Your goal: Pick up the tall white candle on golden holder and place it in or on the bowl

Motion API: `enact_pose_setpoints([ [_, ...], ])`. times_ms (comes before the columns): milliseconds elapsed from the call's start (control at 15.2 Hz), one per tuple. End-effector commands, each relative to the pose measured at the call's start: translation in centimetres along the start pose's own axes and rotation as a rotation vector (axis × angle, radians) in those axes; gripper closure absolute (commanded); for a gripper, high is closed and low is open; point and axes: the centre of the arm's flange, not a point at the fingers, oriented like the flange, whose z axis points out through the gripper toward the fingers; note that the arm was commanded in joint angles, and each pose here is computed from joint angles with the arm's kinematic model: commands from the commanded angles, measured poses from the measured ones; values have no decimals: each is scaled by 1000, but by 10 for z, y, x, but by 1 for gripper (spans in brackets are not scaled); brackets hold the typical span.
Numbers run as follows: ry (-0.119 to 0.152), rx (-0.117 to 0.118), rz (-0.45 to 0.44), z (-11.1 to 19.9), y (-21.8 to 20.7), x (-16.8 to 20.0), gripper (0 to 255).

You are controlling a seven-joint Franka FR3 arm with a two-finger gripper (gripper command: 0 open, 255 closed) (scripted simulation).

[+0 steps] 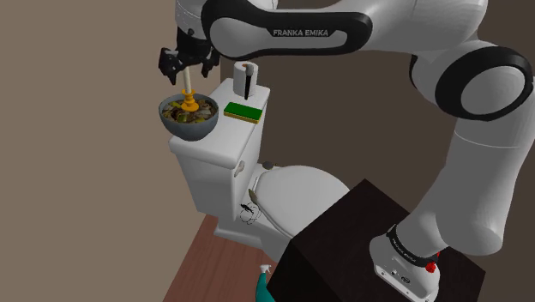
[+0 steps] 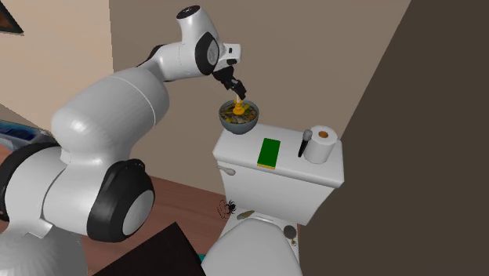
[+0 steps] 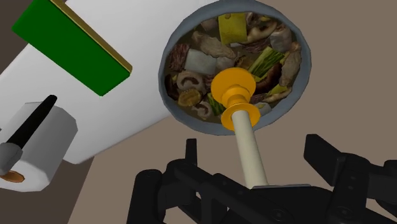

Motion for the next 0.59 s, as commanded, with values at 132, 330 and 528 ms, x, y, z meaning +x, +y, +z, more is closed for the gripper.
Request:
enact_pose_setpoints([
  [132, 0, 0, 0, -34, -1, 0, 0],
  [330, 0, 0, 0, -34, -1, 0, 0],
  [528, 0, 0, 0, -34, -1, 0, 0],
])
